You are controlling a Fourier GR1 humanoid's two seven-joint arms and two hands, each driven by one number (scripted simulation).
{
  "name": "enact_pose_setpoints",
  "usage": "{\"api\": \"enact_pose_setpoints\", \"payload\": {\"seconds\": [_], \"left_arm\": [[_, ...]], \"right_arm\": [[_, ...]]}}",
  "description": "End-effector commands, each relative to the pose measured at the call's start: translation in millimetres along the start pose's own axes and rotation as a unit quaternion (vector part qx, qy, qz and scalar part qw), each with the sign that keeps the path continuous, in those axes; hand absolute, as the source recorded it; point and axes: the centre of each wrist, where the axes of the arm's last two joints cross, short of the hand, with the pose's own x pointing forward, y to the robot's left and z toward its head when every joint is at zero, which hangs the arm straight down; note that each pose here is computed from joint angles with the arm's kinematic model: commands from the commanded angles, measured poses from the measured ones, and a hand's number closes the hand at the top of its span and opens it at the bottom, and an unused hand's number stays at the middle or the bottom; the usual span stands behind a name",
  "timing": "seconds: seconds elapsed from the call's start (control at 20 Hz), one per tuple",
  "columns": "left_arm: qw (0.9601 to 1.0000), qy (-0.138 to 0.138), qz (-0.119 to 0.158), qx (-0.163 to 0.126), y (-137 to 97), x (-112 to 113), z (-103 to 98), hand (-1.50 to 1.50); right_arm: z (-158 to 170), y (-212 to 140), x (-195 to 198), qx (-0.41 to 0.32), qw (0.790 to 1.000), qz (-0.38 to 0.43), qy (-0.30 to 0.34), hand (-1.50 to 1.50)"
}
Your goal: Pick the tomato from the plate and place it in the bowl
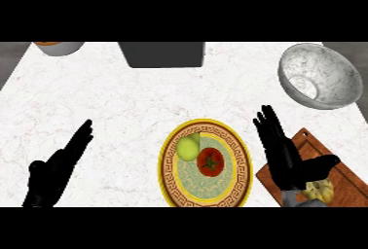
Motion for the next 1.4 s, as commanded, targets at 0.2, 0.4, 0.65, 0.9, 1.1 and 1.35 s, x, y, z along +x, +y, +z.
{"api": "enact_pose_setpoints", "payload": {"seconds": [0.2, 0.4, 0.65, 0.9, 1.1, 1.35], "left_arm": [[0.9919, -0.11, 0.051, 0.039, -14, 45, -26, 0.0], [0.9906, -0.101, 0.074, 0.056, -14, 40, -25, 0.0], [0.9888, -0.109, 0.089, 0.05, -28, 45, -33, 0.0], [0.9886, -0.116, 0.084, 0.047, -40, 32, -36, 0.0], [0.9868, -0.115, 0.09, 0.068, -30, 42, -47, 0.0], [0.9864, -0.127, 0.09, 0.054, -49, 38, -46, 0.0]], "right_arm": [[13, 65, -34, -0.116, 0.974, 0.18, -0.067, 1.5], [14, 10, -43, -0.314, 0.898, 0.28, -0.131, -1.5], [34, 93, -31, -0.346, 0.857, 0.246, -0.294, -1.5], [60, 109, -39, -0.379, 0.821, 0.27, -0.331, -1.5], [98, 92, -56, -0.415, 0.817, 0.306, -0.259, -1.5], [124, 98, -55, -0.429, 0.83, 0.29, -0.208, -1.5]]}}
